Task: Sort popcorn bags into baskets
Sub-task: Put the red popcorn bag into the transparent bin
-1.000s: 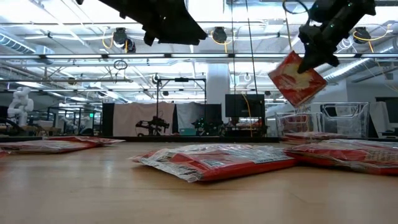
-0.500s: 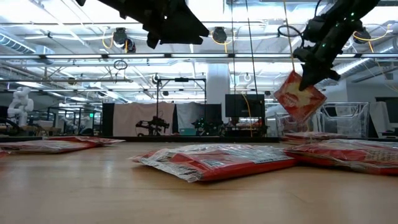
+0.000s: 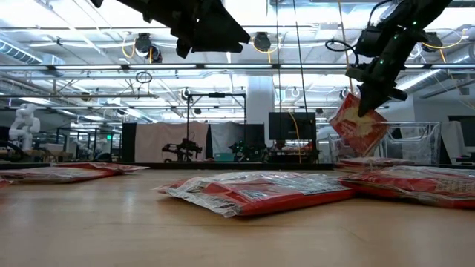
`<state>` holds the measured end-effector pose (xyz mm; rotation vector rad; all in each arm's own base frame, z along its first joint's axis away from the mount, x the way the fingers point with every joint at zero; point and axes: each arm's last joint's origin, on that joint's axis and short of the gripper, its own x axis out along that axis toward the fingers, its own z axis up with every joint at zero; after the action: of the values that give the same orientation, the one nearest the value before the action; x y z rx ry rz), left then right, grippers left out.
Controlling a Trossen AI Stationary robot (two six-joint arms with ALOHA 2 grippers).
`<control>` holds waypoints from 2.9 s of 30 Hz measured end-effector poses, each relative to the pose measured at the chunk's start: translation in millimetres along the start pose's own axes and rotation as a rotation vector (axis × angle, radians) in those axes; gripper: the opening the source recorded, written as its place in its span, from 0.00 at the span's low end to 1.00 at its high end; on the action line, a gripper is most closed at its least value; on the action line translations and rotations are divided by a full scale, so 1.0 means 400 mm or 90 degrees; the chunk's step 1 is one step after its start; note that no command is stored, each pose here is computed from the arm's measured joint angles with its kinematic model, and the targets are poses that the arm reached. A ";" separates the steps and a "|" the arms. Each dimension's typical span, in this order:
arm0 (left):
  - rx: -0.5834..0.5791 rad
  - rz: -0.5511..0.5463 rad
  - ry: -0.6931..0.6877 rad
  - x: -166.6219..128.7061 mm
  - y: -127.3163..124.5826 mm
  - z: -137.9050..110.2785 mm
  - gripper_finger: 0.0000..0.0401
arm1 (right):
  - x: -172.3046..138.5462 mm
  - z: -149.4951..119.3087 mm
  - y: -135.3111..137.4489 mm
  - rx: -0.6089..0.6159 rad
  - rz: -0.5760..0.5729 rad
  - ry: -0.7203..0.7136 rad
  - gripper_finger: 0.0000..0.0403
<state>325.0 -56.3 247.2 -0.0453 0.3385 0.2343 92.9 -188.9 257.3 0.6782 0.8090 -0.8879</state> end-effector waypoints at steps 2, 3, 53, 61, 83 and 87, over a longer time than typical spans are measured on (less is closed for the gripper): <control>0.000 0.000 0.000 0.000 0.000 0.000 0.39 | 0.005 -0.005 0.001 -0.002 -0.002 0.003 0.02; 0.000 0.000 0.000 0.000 0.000 0.000 0.39 | 0.008 -0.007 0.001 -0.003 0.000 0.005 0.02; -0.019 0.022 -0.002 0.011 0.028 0.005 0.39 | 0.037 -0.054 0.088 -0.081 -0.087 0.079 0.05; -0.021 0.022 0.003 0.010 0.027 0.003 0.39 | 0.132 -0.050 0.081 -0.089 -0.119 0.168 0.02; -0.003 0.022 0.004 0.010 0.027 0.002 0.39 | 0.254 -0.011 0.029 -0.132 -0.272 0.140 0.00; -0.001 0.020 0.007 0.009 0.025 0.001 0.39 | 0.243 -0.004 0.027 -0.132 -0.263 0.122 0.00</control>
<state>326.2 -45.8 246.3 -0.0423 0.3494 0.2661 139.2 -221.1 177.6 0.4222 1.2233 -1.1007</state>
